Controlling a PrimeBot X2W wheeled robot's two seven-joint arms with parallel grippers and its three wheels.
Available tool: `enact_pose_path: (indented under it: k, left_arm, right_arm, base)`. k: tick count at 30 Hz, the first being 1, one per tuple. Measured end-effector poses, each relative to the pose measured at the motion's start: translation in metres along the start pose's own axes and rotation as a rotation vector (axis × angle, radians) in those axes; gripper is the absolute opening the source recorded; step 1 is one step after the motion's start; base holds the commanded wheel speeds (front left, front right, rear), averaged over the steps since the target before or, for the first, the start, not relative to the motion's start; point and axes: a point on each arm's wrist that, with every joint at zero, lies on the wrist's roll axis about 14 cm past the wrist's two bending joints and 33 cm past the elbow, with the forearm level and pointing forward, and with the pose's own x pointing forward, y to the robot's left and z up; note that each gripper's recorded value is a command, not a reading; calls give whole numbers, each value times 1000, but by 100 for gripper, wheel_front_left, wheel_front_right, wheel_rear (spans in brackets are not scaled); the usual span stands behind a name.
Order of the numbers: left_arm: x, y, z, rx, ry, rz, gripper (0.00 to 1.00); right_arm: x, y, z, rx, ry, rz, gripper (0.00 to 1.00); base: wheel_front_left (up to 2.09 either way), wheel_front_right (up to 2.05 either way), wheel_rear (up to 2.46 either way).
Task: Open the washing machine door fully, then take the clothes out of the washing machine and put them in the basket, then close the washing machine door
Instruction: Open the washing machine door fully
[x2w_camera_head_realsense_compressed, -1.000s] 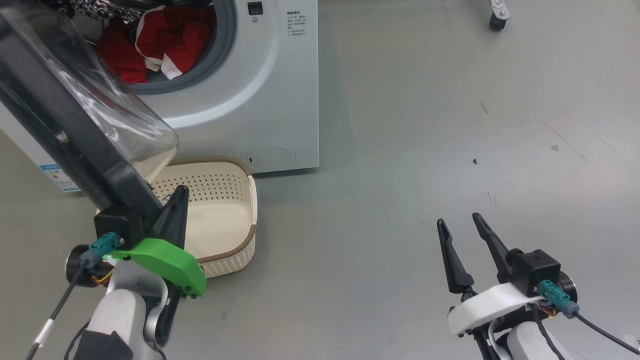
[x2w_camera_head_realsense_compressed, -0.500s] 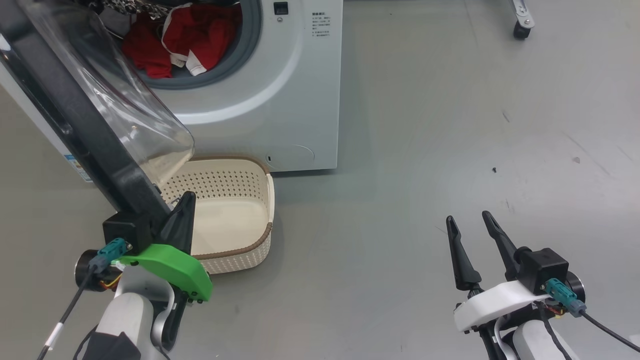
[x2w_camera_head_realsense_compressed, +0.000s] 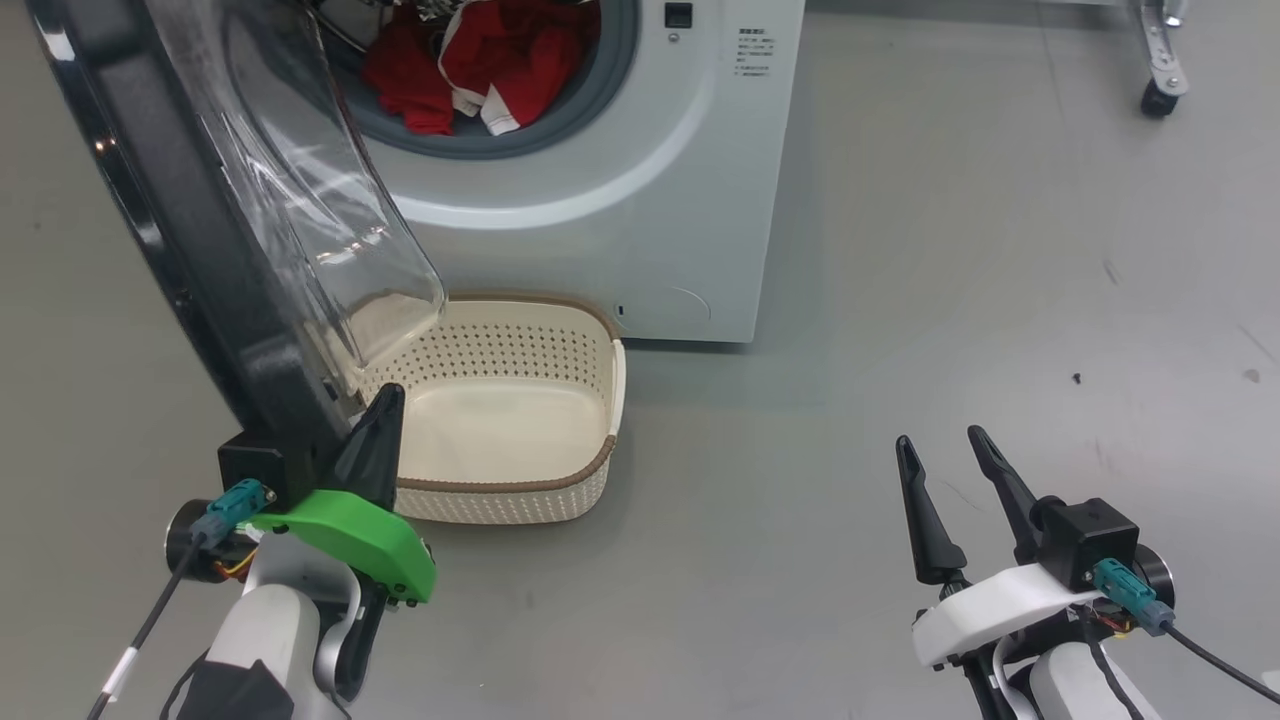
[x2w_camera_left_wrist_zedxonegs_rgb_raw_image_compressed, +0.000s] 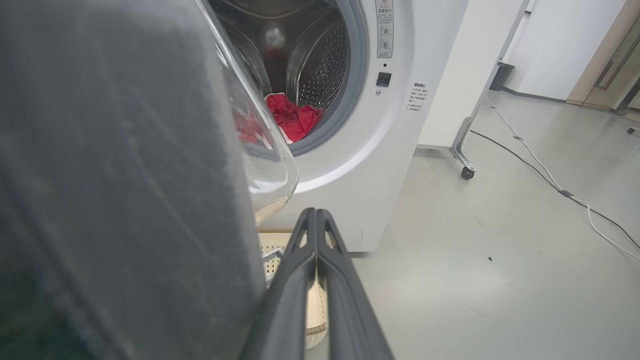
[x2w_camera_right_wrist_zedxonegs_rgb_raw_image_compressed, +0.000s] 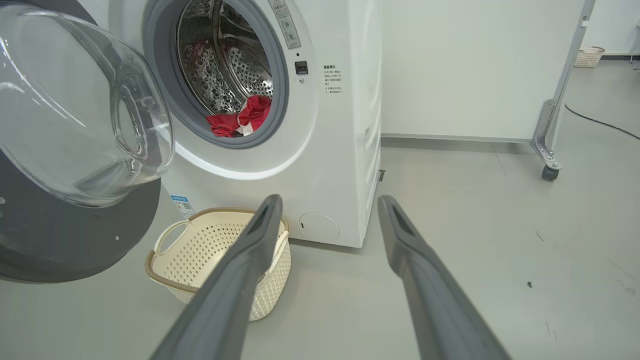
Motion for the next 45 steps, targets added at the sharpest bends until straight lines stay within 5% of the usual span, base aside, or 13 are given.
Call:
enact_pose_path:
  k: [20, 45]
  left_arm:
    - [-47, 96, 25, -57, -115, 301, 0]
    - [-80, 222, 39, -83, -161, 643, 0]
  right_arm:
    - [24, 66, -29, -11, 82, 221, 100]
    - [47, 63, -71, -22, 188, 258, 100]
  base:
    - [0, 0, 0]
    - [0, 0, 0]
